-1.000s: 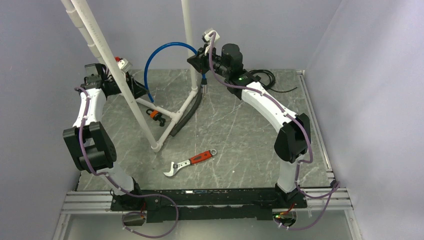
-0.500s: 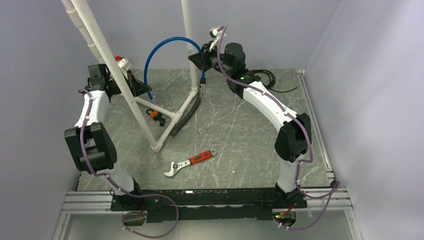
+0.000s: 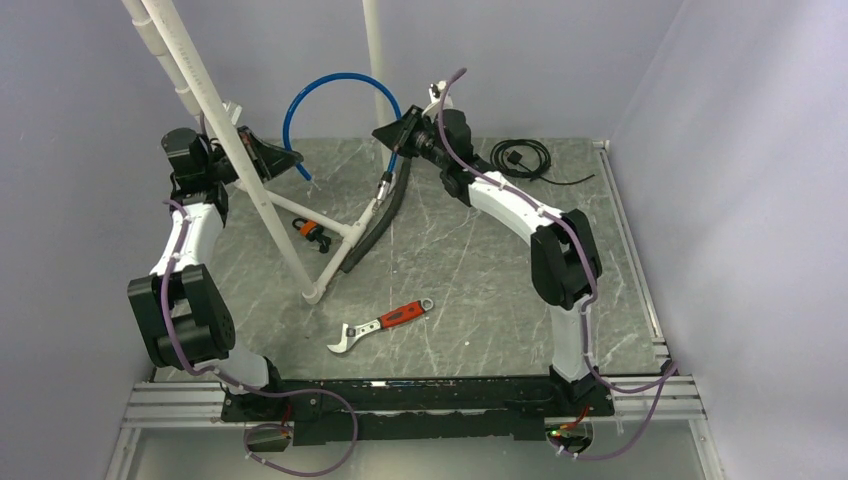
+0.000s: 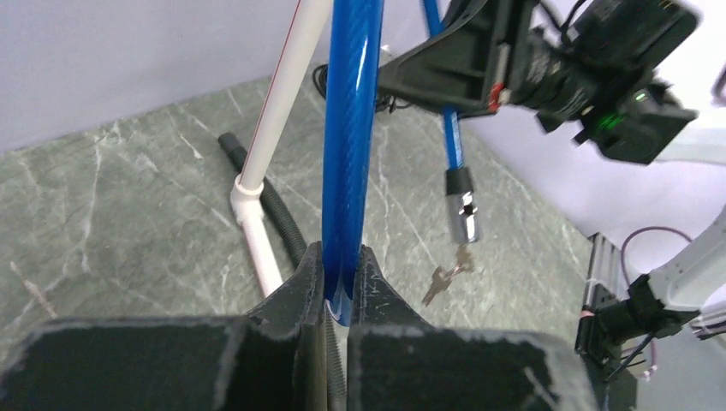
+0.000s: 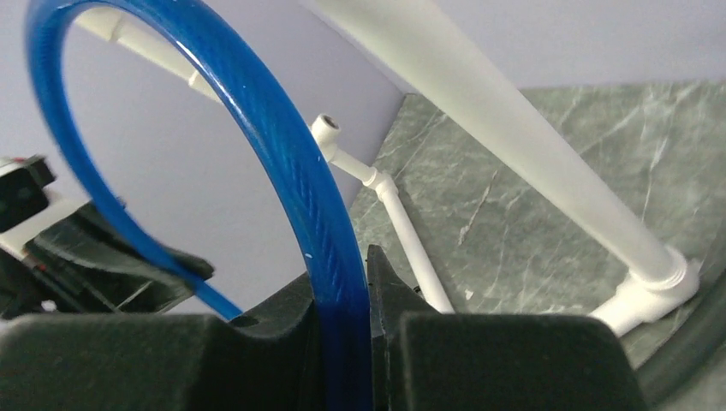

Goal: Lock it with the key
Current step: Lock the lock.

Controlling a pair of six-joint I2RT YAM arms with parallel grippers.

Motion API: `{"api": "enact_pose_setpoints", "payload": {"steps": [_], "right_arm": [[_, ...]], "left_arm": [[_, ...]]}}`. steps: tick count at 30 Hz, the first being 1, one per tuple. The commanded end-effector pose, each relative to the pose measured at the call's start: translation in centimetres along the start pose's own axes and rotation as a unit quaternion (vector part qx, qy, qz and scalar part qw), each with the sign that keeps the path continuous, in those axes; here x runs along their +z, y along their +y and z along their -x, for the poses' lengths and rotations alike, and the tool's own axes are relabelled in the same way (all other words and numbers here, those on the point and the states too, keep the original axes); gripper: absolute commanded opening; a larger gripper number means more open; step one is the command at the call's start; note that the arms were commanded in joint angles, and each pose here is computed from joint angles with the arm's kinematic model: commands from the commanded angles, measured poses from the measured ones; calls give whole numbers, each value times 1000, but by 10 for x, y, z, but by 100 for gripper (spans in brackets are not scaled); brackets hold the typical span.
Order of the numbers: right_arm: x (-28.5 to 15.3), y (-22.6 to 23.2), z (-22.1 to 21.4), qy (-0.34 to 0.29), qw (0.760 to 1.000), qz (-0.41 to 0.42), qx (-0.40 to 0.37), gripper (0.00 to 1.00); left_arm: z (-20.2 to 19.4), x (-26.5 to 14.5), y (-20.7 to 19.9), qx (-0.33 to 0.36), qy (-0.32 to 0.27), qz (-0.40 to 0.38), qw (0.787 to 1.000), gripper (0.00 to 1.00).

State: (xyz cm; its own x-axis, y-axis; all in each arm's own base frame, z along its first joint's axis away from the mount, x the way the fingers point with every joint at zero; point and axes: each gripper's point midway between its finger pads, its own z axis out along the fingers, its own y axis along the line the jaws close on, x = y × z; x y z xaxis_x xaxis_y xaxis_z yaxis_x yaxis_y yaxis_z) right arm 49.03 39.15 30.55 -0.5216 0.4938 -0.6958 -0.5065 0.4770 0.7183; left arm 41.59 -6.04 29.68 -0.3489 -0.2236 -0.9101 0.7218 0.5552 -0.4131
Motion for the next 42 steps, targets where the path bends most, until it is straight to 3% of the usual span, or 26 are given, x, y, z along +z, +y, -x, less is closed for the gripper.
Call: {"api": "enact_pose_setpoints", "payload": {"steps": [1, 6, 14, 21, 31, 42], "right_arm": [[10, 12, 20, -64, 993, 3, 99, 0], [24, 11, 5, -64, 990, -13, 126, 0], [40, 2, -18, -60, 985, -41, 159, 0], [48, 1, -21, -60, 981, -46, 181, 0], [49, 4, -38, -32, 977, -33, 206, 0], [54, 19, -49, -12, 974, -14, 225, 0]], "left_arm": [[38, -2, -29, 8, -52, -24, 998, 0], [50, 4, -45, -3, -94, -57, 994, 0], [40, 21, -58, 5, -92, -109, 990, 0], [29, 24, -60, -3, -79, -122, 989, 0], [5, 30, -69, 15, -14, -160, 987, 0], [-2, 34, -69, 37, -7, -175, 984, 0]]}}
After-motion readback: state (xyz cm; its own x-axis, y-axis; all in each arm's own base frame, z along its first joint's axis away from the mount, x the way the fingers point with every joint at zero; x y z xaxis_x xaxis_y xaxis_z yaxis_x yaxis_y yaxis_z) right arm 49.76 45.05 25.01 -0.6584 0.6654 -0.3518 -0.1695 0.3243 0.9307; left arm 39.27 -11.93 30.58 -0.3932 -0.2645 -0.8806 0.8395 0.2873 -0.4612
